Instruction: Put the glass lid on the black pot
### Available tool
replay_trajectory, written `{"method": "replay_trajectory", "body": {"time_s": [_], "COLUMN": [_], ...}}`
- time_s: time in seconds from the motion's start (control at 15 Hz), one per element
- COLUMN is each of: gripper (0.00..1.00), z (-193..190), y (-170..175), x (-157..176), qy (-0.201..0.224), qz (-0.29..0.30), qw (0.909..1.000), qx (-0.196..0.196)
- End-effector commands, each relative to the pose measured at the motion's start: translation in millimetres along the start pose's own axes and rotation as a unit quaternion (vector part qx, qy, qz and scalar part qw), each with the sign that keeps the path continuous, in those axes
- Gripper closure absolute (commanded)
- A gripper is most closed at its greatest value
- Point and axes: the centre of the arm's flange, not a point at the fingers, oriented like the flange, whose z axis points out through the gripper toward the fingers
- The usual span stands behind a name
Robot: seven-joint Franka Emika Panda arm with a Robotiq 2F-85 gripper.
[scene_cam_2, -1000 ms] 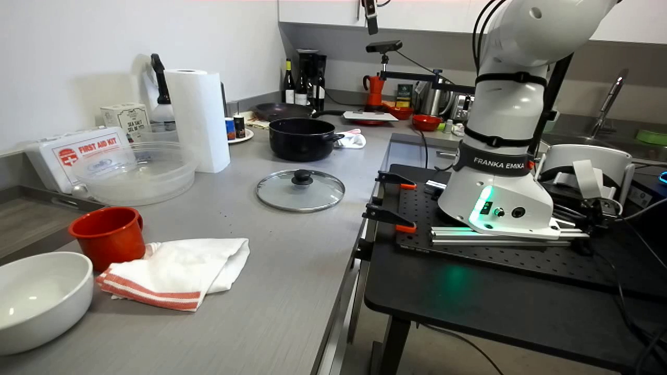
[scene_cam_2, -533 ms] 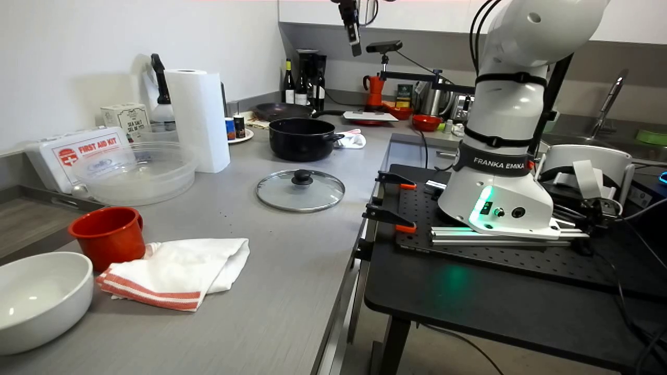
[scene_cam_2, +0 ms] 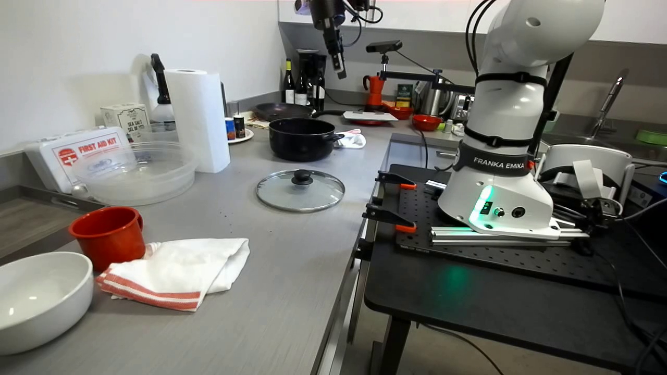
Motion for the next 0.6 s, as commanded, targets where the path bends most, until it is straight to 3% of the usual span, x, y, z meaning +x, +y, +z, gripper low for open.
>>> {"method": "replay_trajectory", "body": {"time_s": [0.0,0.53], "gripper": [0.0,0.0], "z": [11,50], "y": [9,7], "x": [28,79], "qy": [0.01,0.005], "qz": [-0.01,-0.023], "qw": [0.9998,0.9992], "qx": [-0.011,-0.033]}}
